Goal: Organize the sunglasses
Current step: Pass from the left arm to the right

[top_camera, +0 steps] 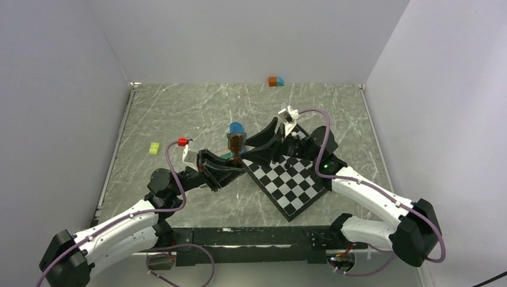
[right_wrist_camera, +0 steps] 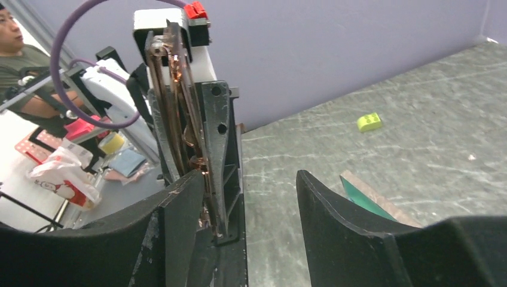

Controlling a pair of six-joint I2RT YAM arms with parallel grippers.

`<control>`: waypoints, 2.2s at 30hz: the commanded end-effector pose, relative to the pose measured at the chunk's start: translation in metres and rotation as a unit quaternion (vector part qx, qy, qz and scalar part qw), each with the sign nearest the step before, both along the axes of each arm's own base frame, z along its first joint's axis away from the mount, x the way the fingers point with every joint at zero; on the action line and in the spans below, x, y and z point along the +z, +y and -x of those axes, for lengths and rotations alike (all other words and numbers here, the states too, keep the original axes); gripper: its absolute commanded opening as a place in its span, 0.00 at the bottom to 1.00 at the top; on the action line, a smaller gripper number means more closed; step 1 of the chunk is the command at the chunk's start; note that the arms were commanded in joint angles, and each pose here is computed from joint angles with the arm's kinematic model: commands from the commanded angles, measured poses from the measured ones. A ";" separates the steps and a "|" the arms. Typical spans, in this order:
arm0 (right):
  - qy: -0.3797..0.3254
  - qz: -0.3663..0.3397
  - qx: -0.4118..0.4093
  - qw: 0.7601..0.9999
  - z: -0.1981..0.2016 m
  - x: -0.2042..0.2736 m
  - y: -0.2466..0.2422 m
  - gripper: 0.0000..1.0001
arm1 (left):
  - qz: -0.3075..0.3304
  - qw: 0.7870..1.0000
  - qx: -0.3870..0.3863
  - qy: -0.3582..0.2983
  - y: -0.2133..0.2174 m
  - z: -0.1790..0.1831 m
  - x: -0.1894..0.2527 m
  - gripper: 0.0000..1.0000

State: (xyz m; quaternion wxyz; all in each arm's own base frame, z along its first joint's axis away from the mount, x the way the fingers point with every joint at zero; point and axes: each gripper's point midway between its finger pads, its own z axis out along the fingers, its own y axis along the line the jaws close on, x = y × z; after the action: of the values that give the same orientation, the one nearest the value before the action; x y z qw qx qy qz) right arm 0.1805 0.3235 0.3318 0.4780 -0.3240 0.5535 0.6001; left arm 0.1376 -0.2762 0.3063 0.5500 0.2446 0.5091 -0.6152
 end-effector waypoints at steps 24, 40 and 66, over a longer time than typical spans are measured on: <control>-0.094 -0.088 0.082 0.988 0.046 0.065 0.027 0.59 | 0.080 0.996 0.007 -0.025 0.019 0.012 0.037 0.00; -0.074 -0.083 0.090 0.990 0.046 0.056 0.036 0.38 | 0.095 0.995 0.022 -0.023 0.025 0.010 0.037 0.00; 0.172 0.065 -0.293 0.938 -0.052 0.051 -0.065 0.62 | -0.282 0.649 0.224 -0.671 0.037 -0.046 0.056 0.00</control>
State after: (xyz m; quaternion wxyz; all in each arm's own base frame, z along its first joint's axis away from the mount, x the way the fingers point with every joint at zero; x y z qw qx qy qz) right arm 0.2096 0.2825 0.3847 0.5363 -0.1487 0.6846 0.4707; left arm 0.1899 -0.2339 0.3357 0.7750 0.5409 0.3156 -0.0848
